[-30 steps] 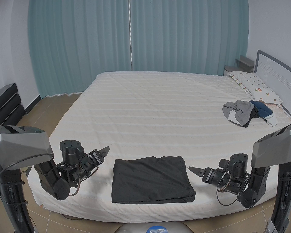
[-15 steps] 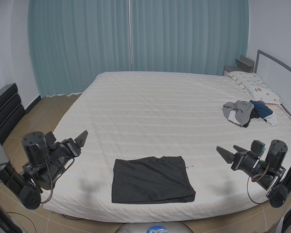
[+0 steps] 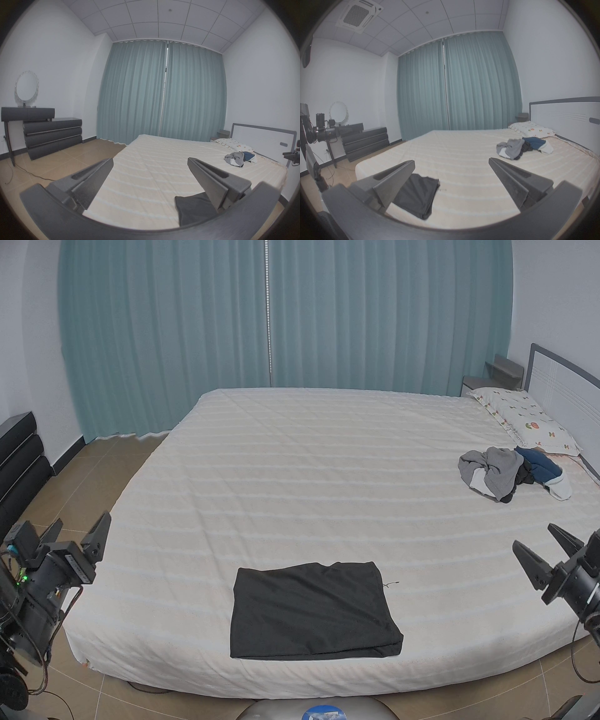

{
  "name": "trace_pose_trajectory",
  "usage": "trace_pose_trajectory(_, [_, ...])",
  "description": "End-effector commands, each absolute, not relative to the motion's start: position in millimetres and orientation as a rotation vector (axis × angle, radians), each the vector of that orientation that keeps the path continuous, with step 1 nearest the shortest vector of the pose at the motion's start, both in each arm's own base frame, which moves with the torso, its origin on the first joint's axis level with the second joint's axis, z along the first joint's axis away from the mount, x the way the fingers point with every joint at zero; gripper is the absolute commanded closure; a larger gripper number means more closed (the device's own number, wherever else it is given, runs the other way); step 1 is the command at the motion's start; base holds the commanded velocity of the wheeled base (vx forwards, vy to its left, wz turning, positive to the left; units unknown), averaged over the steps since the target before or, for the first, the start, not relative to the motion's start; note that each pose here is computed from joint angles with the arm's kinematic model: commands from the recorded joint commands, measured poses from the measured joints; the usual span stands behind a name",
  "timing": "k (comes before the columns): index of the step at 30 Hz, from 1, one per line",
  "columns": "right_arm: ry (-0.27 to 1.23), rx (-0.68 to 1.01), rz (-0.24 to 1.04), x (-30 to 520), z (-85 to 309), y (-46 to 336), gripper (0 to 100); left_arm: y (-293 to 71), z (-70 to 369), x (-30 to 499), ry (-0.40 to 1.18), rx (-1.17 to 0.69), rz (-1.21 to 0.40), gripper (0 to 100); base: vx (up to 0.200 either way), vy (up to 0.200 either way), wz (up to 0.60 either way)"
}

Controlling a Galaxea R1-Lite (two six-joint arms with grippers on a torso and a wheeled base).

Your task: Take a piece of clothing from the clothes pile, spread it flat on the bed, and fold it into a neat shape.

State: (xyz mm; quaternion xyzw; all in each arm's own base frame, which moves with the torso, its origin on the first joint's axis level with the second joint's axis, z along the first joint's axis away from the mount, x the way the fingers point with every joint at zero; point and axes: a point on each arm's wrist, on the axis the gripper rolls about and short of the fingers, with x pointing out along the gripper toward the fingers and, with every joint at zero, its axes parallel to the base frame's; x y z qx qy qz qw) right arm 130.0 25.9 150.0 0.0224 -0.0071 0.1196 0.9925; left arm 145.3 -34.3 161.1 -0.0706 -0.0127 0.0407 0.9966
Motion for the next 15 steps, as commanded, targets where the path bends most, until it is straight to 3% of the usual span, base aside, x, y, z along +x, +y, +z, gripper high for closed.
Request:
trace_pose_trajectory(1, [-0.115, 0.01, 0.242, 54, 167, 11, 0, -13, 173, 79, -0.112, -0.09, 0.126, 0, 0.0, 0.0, 0.0])
trace_pose_trajectory(14, [0.052, -0.12, 0.215, -47, 157, -6, 0, 10, 161, -5, -0.044, -0.027, 0.202, 0, 0.0, 0.0, 0.0])
trace_pose_trajectory(15, [0.075, -0.123, 0.152, -53, 153, -7, 0, 11, 156, -13, -0.041, 0.0, 0.238, 0, 0.0, 0.0, 0.0])
